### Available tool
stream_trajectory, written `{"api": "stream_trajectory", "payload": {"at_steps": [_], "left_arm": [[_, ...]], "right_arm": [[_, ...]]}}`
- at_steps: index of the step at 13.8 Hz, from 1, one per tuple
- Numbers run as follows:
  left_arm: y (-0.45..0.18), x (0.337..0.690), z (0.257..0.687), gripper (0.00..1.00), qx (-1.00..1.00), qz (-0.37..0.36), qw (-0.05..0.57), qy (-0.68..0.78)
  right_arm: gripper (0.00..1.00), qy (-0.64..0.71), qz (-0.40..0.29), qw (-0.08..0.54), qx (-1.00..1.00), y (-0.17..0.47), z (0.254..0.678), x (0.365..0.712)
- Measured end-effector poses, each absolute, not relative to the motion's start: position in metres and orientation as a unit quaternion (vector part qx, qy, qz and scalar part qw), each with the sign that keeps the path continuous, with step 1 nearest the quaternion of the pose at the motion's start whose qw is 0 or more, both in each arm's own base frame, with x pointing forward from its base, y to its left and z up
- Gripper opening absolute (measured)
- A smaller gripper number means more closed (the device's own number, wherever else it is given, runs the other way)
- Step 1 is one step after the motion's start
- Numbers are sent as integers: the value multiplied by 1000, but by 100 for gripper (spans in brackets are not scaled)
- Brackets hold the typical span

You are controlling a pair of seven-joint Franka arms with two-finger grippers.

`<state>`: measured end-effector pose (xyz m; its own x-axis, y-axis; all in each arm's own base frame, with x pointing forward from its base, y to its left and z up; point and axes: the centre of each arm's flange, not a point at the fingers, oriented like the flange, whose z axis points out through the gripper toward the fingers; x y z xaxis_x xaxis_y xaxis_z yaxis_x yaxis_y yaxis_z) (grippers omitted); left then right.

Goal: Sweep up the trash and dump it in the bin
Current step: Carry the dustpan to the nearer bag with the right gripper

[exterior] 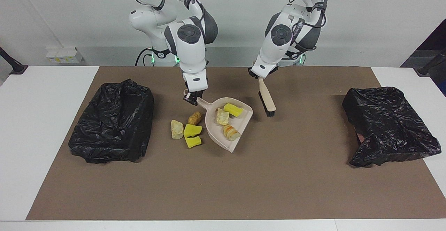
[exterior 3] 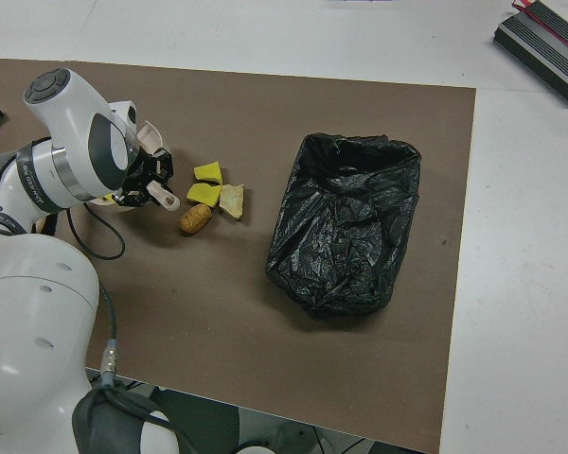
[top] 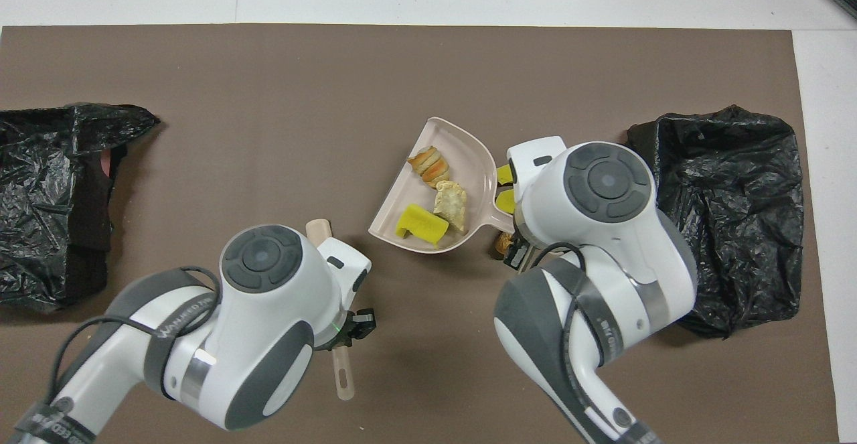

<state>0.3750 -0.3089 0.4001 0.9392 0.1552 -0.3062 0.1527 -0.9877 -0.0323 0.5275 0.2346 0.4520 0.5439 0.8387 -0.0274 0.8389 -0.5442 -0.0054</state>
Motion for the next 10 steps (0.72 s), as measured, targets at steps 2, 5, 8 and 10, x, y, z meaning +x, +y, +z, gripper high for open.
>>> {"api": "stream_trajectory", "payload": {"at_steps": [2,5,8,10], "left_arm": [[-330,345,377,26,-986,146,10,-79],[-329,323,350,26,-986,147,16,-77],[-320,320,341,32,-988,140,7,-63],[-313,326,344,54,-989,138,1,-61]], "right_arm": [[32,457,-9,4,889,207,473,530],[32,410,-18,3,912,141,505,533],[32,387,-35,8,921,51,529,533],[32,398,-55,30,915,-3,536,531]]}}
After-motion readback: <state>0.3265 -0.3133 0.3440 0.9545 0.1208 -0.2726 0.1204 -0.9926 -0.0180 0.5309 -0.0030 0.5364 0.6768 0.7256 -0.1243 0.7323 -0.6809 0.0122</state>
